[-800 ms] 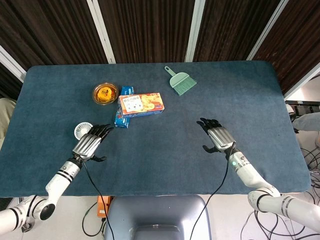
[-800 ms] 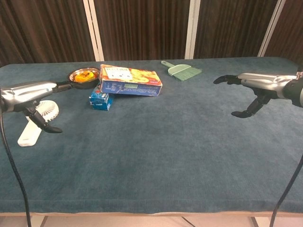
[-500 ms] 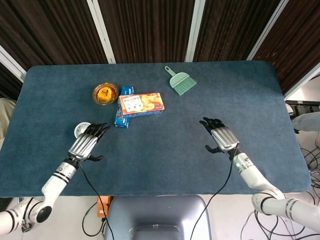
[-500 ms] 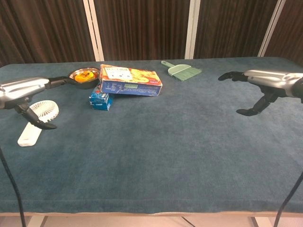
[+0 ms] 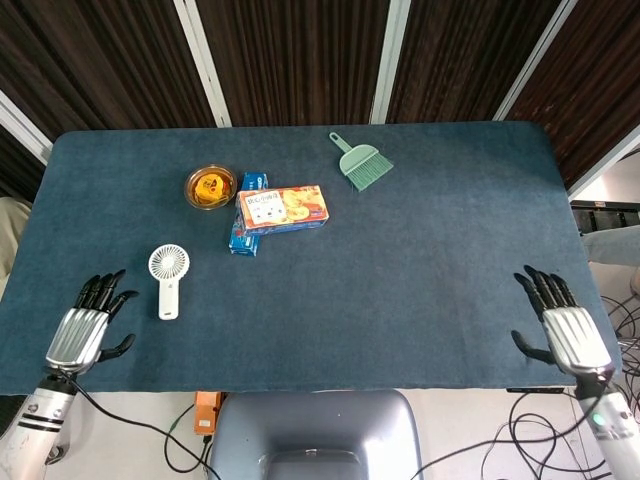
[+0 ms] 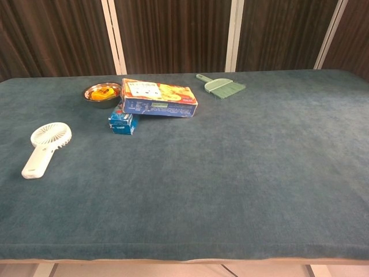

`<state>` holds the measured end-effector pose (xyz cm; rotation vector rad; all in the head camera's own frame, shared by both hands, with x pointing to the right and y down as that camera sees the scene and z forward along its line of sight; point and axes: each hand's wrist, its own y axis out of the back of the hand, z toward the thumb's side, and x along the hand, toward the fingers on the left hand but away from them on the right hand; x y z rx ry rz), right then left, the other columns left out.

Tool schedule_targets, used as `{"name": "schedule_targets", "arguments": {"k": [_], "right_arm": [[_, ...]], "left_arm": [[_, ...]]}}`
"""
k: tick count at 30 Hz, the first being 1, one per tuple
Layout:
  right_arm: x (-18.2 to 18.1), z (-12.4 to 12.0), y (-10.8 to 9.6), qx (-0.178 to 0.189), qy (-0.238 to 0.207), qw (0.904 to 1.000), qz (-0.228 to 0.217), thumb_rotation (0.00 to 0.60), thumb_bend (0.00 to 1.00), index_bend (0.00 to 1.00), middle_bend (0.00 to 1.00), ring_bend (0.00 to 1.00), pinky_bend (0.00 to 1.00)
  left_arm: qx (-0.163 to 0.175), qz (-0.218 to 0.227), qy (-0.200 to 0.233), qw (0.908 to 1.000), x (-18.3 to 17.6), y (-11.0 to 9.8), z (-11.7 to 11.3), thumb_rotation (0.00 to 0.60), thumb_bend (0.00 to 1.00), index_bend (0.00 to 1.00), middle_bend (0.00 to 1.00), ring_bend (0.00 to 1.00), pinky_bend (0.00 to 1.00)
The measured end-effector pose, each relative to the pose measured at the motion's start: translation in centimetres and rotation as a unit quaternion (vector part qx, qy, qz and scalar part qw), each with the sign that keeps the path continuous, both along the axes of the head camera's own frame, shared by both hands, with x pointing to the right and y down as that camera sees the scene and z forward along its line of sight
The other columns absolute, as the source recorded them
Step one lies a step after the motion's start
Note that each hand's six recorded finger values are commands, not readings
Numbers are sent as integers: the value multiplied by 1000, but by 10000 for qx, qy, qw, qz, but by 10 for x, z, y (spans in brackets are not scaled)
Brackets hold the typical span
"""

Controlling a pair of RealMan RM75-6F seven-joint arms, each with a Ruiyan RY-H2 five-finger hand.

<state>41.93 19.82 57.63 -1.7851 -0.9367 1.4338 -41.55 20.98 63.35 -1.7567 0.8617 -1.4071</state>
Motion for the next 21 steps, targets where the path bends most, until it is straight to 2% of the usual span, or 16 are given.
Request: {"name": "schedule_targets", "arguments": {"k": [2,5,7,11,18,21], "right_arm": [[0,-8,8,-74,-44,9999,67,600,273,0,0,0,0],[-3,-11,14,-105,-26,9999,62,600,273,0,0,0,0],[-6,-9,19,-178,-15,9998,25,600,273,0,0,0,0],[-6,-10,21,-216,6,9998,32,600,273,0,0,0,0],[-3,-14,21,-180,56,9998,95,600,274,0,0,0,0],[-3,-13,21,-190,65,9998,84,600,273,0,0,0,0]], "left_arm": [[-38,84,27,10000,7,4,11,599,480,404,0,0,34],[-92,168,-19,9998,16,1,30,539,521,409,0,0,34],[-104,136,-94,9998,20,-5,42,506,529,410,0,0,34],[-187,-74,-204,9996,23,-25,65,491,542,410,0,0,34],[-336,-243,-274,9988,30,-44,83,478,544,410,0,0,34],[-341,-251,-296,9987,30,-45,84,434,544,410,0,0,34]]}}
